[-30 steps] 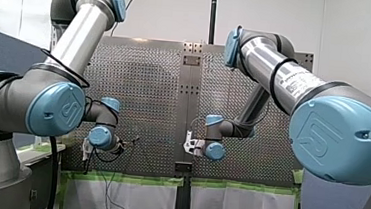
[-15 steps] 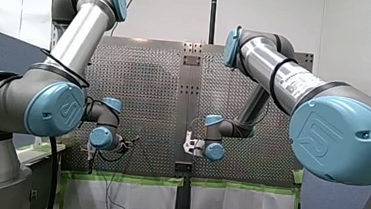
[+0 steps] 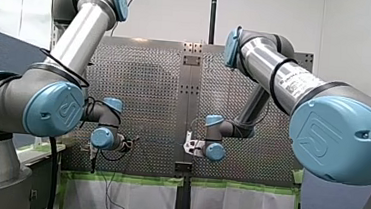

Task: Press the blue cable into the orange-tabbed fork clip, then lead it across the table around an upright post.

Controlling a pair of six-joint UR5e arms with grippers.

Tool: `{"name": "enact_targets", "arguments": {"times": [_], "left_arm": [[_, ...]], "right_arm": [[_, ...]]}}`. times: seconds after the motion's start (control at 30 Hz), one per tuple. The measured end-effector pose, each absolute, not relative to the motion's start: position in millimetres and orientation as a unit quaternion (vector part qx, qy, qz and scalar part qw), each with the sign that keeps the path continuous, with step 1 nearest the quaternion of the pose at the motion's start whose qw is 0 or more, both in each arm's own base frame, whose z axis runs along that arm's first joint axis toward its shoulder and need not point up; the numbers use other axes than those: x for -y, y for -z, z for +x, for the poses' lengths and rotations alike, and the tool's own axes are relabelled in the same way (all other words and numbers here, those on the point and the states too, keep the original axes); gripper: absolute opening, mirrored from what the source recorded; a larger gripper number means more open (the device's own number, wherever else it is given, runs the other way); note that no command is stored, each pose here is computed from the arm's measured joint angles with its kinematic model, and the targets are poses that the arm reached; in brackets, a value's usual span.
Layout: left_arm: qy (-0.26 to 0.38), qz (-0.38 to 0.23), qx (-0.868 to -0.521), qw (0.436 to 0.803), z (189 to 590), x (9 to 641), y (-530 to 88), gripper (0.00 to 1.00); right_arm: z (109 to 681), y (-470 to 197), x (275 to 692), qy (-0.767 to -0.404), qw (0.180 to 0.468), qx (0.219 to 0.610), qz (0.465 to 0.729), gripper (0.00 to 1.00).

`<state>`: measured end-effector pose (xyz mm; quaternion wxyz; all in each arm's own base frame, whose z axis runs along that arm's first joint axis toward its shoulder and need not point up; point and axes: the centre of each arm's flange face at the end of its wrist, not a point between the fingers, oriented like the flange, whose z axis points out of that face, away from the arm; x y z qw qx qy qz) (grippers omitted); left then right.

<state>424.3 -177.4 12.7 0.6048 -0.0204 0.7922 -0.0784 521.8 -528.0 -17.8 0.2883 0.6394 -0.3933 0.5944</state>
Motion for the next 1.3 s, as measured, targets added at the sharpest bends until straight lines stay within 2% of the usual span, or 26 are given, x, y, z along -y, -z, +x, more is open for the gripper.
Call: {"name": "enact_targets", "arguments": {"times": [0.6,0.93,1.13,1.3], "left_arm": [[0.076,-0.018,-0.790,0.609,424.5,179.2,-13.4,1.00],[0.114,0.013,-0.764,0.635,428.7,196.6,-19.5,1.00],[0.129,0.010,-0.744,0.656,431.0,207.1,-24.8,1.00],[0.119,0.002,-0.746,0.655,425.5,213.6,-24.0,1.00]], "right_arm": [[522.4,18.9,527.0,-0.594,0.286,0.392,0.641,0.00],[522.0,19.3,527.1,-0.593,0.286,0.392,0.642,0.00],[521.9,19.2,527.4,-0.594,0.286,0.392,0.641,0.00],[521.9,19.7,527.4,-0.594,0.286,0.392,0.641,0.00]]}}
